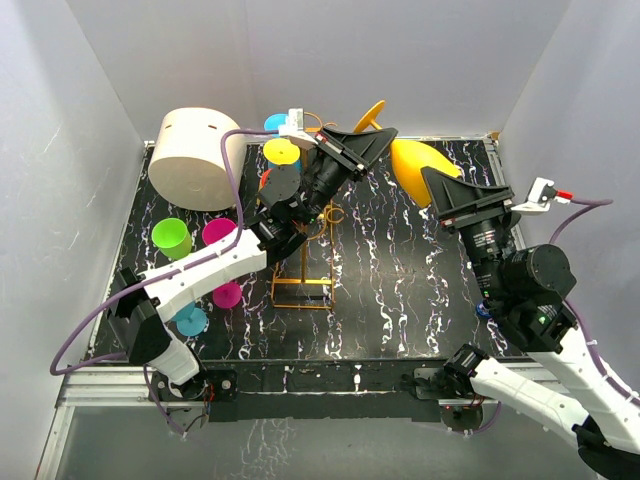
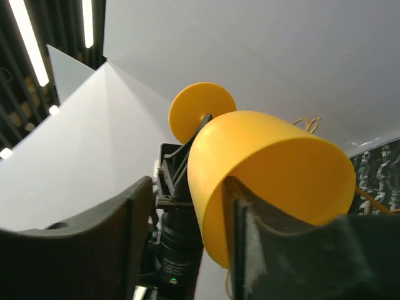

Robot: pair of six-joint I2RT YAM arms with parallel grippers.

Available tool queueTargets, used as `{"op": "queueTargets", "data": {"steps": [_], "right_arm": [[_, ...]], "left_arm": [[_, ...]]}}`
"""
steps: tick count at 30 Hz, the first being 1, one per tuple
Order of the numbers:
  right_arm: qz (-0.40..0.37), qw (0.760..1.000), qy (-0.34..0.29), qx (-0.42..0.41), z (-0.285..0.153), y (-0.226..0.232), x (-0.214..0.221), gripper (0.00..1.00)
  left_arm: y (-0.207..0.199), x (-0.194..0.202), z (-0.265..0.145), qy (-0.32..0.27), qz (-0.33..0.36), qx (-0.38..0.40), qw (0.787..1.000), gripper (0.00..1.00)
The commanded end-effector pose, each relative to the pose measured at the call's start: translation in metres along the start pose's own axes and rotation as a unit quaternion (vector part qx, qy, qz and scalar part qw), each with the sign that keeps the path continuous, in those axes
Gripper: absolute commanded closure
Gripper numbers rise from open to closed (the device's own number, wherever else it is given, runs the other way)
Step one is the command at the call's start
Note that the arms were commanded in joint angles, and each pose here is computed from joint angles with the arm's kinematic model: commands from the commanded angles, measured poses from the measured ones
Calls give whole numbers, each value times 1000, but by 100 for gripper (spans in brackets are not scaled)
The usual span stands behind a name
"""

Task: Place the wine glass upside down on the wine glass rack

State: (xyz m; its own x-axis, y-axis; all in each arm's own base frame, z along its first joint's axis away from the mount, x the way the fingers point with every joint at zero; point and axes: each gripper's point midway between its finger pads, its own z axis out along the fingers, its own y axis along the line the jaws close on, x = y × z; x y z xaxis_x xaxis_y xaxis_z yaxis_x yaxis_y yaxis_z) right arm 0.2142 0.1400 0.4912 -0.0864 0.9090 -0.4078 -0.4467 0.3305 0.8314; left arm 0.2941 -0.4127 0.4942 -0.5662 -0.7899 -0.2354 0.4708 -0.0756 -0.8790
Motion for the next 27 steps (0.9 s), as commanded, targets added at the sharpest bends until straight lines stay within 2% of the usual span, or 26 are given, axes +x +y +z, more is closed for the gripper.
{"op": "queueTargets", "data": {"steps": [1, 3, 7, 10, 13, 19, 27], "right_arm": [[-21, 1000, 19, -1, -2, 10, -1, 43], [-30, 999, 20, 11, -4, 6, -4, 36], [-46, 998, 14, 28, -13, 2, -14, 29], [-48, 998, 10, 36, -18, 3, -21, 27], [-59, 996, 18, 57, -19, 5, -28, 26], [-103, 988, 69, 89, -17, 12, -24, 28], [-115, 983, 146, 13, -8, 56, -3, 29]], "left_arm": [[-77, -38, -8, -49, 77, 100, 991, 100], [-87, -44, -11, -50, 122, 119, 984, 100], [-95, -52, -16, -35, 234, 116, 965, 100], [-92, -51, -18, -1, 324, 97, 941, 100], [-90, -37, -27, 62, 402, 113, 907, 100], [-65, -25, -38, 122, 465, 95, 872, 100], [-54, -11, -49, 162, 494, 118, 846, 100]]}}
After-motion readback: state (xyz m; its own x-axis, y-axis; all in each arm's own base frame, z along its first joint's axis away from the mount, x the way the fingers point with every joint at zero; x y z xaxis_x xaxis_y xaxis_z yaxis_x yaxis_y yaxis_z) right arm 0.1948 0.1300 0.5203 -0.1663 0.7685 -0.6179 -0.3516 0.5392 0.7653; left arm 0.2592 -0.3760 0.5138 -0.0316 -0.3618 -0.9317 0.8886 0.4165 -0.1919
